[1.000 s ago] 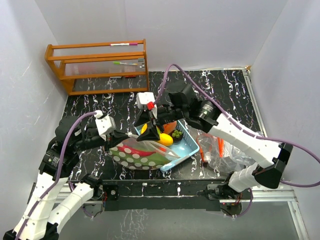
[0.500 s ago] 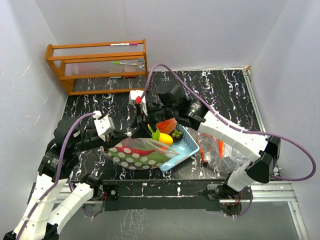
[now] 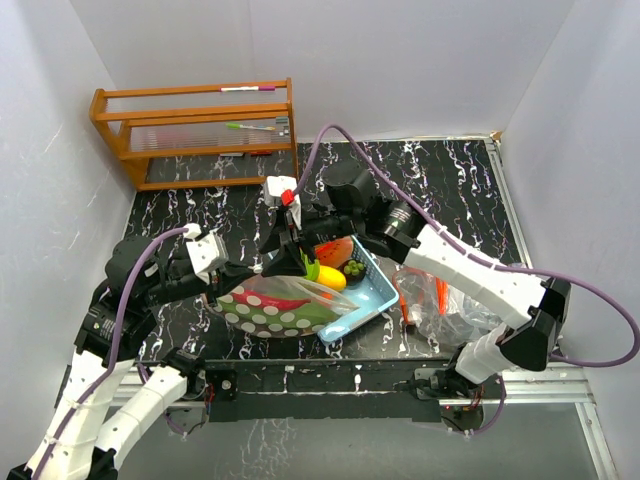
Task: Place the food in the zip-top bag and seal the zipper
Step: Zip the zipper food storage bag at the center of the board.
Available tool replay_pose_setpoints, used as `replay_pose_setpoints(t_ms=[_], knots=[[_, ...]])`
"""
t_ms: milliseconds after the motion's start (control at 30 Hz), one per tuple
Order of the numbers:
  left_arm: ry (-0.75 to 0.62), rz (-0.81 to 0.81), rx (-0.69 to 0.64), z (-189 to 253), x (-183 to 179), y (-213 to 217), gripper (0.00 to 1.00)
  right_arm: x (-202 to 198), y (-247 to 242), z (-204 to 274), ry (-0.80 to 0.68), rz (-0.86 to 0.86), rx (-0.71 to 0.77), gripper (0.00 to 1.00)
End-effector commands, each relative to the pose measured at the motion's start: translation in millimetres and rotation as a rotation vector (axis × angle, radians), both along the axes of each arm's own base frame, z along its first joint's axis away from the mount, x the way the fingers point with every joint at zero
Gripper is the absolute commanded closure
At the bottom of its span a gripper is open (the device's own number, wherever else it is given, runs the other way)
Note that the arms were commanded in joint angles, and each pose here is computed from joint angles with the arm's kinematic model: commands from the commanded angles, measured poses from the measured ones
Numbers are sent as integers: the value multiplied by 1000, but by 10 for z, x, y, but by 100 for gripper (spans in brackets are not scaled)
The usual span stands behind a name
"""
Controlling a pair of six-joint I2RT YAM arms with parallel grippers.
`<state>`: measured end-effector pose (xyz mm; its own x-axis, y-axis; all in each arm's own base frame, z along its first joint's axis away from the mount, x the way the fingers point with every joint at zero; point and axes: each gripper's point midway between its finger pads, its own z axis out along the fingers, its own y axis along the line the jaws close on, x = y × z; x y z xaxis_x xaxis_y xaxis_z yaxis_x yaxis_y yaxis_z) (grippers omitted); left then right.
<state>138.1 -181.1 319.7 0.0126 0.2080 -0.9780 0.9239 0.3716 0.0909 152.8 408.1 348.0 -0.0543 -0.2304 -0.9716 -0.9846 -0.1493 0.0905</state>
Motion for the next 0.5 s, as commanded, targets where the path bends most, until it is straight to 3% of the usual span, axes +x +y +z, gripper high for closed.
replay_pose_setpoints(t_ms=[0,467], knots=[[-29,-13,-22,84,-14,-16,100,-115,-78,463,-102,39,138,47],[-30,-5,-27,105,-10,-13,100,-29,-44,376,-51,-23,115,43]])
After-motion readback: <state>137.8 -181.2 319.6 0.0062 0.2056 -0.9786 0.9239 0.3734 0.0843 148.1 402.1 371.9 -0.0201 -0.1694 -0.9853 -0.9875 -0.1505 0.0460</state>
